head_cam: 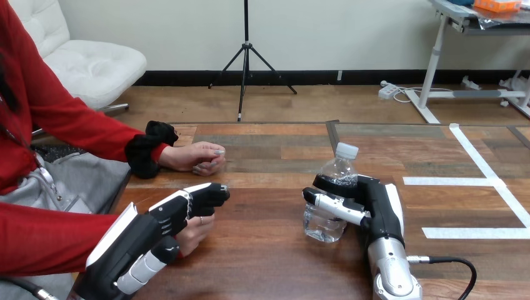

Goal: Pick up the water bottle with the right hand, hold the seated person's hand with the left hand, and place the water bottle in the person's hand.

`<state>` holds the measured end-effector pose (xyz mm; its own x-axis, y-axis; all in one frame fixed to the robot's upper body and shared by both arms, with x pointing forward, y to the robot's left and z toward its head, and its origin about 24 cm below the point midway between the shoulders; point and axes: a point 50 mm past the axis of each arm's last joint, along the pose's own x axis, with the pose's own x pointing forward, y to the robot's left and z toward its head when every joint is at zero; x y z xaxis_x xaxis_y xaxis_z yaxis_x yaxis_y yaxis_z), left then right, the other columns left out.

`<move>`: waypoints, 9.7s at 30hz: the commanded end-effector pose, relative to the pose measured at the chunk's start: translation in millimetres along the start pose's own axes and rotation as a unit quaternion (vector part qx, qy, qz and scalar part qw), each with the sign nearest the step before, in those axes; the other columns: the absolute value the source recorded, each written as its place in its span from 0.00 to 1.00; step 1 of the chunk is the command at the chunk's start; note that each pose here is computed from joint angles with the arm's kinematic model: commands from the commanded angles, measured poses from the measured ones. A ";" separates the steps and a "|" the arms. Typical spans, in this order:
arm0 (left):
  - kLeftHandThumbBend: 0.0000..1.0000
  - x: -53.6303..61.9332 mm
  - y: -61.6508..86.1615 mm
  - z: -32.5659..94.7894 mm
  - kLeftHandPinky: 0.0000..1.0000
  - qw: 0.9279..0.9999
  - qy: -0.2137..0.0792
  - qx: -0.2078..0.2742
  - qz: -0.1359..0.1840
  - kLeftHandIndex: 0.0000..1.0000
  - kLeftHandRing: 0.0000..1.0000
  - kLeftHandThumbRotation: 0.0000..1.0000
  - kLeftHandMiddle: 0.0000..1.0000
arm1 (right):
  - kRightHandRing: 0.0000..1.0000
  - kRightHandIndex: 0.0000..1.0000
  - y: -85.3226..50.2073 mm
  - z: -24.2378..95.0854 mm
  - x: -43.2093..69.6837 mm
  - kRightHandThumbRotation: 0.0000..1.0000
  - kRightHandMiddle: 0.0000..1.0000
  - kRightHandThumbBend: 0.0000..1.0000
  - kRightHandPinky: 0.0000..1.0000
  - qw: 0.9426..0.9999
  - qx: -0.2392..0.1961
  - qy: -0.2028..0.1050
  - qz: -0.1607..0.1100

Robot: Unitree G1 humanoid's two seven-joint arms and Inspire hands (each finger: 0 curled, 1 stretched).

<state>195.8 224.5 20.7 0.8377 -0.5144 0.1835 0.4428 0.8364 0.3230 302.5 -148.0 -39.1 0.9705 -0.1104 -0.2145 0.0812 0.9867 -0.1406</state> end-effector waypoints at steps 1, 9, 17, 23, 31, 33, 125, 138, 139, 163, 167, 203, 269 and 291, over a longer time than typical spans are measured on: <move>1.00 10.2 9.8 13.4 0.81 0.999 -0.036 0.031 0.019 0.82 0.84 1.00 0.84 | 0.18 0.24 0.1 27.3 9.3 0.00 0.22 0.67 0.13 0.997 0.007 -0.071 0.007; 1.00 11.9 9.9 16.9 0.79 0.996 -0.058 0.026 0.060 0.82 0.85 0.96 0.85 | 0.17 0.23 -1.2 31.8 9.9 0.00 0.22 0.68 0.13 0.996 0.005 -0.088 0.014; 1.00 13.3 12.1 21.8 0.78 0.987 -0.086 0.058 0.119 0.82 0.84 0.91 0.85 | 0.17 0.23 -1.7 37.0 9.9 0.00 0.21 0.68 0.12 0.994 0.004 -0.109 0.023; 1.00 15.0 15.6 27.0 0.80 0.983 -0.087 0.088 0.136 0.84 0.87 0.88 0.85 | 0.16 0.22 -2.2 41.0 9.1 0.00 0.21 0.68 0.12 0.991 0.005 -0.129 0.033; 1.00 14.9 27.5 34.2 0.85 0.975 -0.074 0.164 0.129 0.89 0.92 0.84 0.90 | 0.16 0.22 -2.5 47.0 7.6 0.00 0.21 0.67 0.12 0.986 -0.002 -0.158 0.049; 1.00 15.0 30.7 35.5 0.87 0.973 -0.063 0.184 0.125 0.90 0.93 0.83 0.91 | 0.16 0.22 -2.3 48.4 7.7 0.00 0.21 0.67 0.12 0.986 -0.003 -0.161 0.049; 1.00 35.2 104.0 -5.0 0.72 0.840 0.164 0.516 -0.040 0.85 0.78 0.43 0.81 | 0.16 0.24 -35.7 104.6 -11.7 0.00 0.21 0.70 0.12 0.948 -0.014 -0.314 0.051; 1.00 38.6 97.6 -14.2 0.65 0.849 0.165 0.501 -0.033 0.80 0.72 0.36 0.76 | 0.15 0.24 -33.6 114.6 -16.8 0.00 0.21 0.69 0.11 0.946 0.008 -0.319 0.059; 1.00 38.8 97.2 -14.8 0.65 0.850 0.164 0.500 -0.032 0.79 0.71 0.35 0.75 | 0.15 0.23 -33.5 115.3 -17.1 0.00 0.21 0.69 0.11 0.946 0.008 -0.319 0.059; 0.98 42.6 90.0 -24.9 0.60 0.863 0.171 0.474 -0.027 0.70 0.64 0.34 0.67 | 0.13 0.22 -28.7 132.7 -25.1 0.00 0.19 0.65 0.09 0.940 0.023 -0.334 0.069; 0.98 43.1 90.2 -26.4 0.60 0.864 0.176 0.472 -0.025 0.68 0.62 0.33 0.65 | 0.13 0.21 -28.1 136.9 -27.4 0.00 0.18 0.65 0.08 0.937 0.024 -0.340 0.072; 0.93 58.2 79.2 -33.9 0.52 0.874 0.165 0.458 0.000 0.57 0.52 0.27 0.55 | 0.11 0.19 -21.6 173.7 -54.3 0.00 0.16 0.63 0.06 0.924 0.041 -0.370 0.090; 1.00 57.9 66.0 -54.2 0.64 0.849 0.230 0.470 -0.079 0.73 0.68 0.37 0.72 | 0.10 0.18 -27.9 187.2 -78.5 0.00 0.15 0.59 0.06 0.913 0.032 -0.392 0.111; 1.00 62.0 59.6 -62.2 0.59 0.824 0.251 0.494 -0.116 0.71 0.63 0.40 0.67 | 0.09 0.17 -26.9 188.0 -79.2 0.00 0.15 0.57 0.05 0.913 0.037 -0.388 0.117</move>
<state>292.5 266.6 4.4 0.9319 -0.2640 -0.2489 0.2841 0.1041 0.9531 269.9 -145.3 136.4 0.8905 0.1850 0.4156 -0.1559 0.9824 -0.1031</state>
